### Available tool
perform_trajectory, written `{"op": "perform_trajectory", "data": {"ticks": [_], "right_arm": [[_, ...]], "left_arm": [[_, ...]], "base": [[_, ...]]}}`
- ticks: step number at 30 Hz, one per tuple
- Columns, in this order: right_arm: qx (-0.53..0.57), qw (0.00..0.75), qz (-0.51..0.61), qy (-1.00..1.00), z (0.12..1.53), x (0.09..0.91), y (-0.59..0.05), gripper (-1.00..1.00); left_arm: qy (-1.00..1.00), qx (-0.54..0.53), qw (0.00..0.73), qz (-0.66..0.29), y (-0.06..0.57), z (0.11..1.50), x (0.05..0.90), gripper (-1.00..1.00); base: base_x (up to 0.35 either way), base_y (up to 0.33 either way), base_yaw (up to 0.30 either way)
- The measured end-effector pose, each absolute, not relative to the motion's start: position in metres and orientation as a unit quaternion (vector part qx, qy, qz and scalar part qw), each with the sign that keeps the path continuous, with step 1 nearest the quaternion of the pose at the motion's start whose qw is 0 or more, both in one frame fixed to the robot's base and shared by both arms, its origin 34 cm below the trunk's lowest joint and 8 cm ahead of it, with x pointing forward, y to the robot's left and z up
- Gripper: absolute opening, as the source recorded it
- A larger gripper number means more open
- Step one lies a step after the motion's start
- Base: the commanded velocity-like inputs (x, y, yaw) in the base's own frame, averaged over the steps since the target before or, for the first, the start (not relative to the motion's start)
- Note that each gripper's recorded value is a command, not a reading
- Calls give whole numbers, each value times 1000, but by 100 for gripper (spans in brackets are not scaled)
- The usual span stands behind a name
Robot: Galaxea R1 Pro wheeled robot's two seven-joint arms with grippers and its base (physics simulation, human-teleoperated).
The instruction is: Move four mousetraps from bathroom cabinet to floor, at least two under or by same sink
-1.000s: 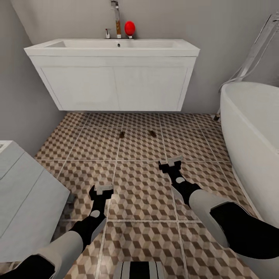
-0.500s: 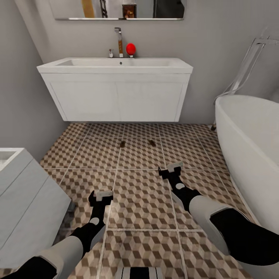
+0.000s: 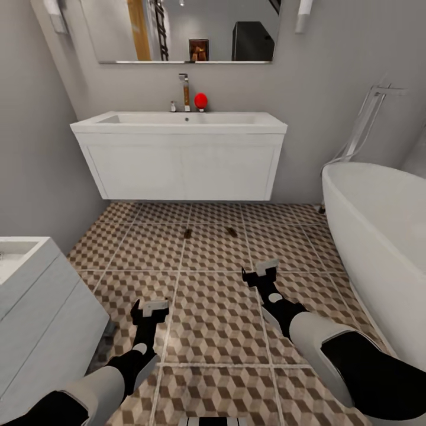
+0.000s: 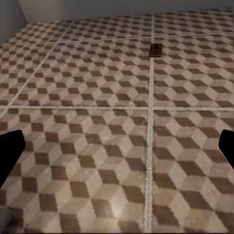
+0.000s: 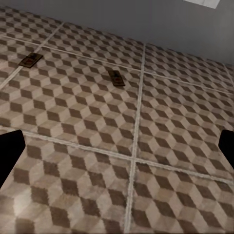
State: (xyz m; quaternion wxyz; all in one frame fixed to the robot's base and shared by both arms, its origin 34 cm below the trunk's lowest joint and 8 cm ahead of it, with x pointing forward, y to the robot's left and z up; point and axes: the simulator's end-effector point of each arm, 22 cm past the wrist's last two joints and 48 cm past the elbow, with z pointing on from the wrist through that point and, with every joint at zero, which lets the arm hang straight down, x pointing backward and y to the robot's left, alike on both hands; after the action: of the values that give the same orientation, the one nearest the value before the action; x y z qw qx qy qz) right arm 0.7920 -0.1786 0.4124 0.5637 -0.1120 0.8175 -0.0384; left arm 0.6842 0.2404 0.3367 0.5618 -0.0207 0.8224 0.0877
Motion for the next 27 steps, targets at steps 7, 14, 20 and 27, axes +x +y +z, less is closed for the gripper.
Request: {"op": "perform_trajectory", "data": {"ticks": [7,14,20,27], "right_arm": [[-112,562,-37,819,427,789,-176,100],[-111,563,-38,818,445,791,-179,100],[-109,558,-43,822,443,775,-192,100],[-109,561,-45,819,462,777,-195,100]], "left_arm": [[823,-20,560,93,246,353,685,100],[828,-17,552,100,252,366,682,100],[830,-8,551,88,246,380,685,100],[828,-2,555,79,242,400,691,100]], "base": [[0,0,0],[0,0,0],[0,0,0],[0,0,0]]}}
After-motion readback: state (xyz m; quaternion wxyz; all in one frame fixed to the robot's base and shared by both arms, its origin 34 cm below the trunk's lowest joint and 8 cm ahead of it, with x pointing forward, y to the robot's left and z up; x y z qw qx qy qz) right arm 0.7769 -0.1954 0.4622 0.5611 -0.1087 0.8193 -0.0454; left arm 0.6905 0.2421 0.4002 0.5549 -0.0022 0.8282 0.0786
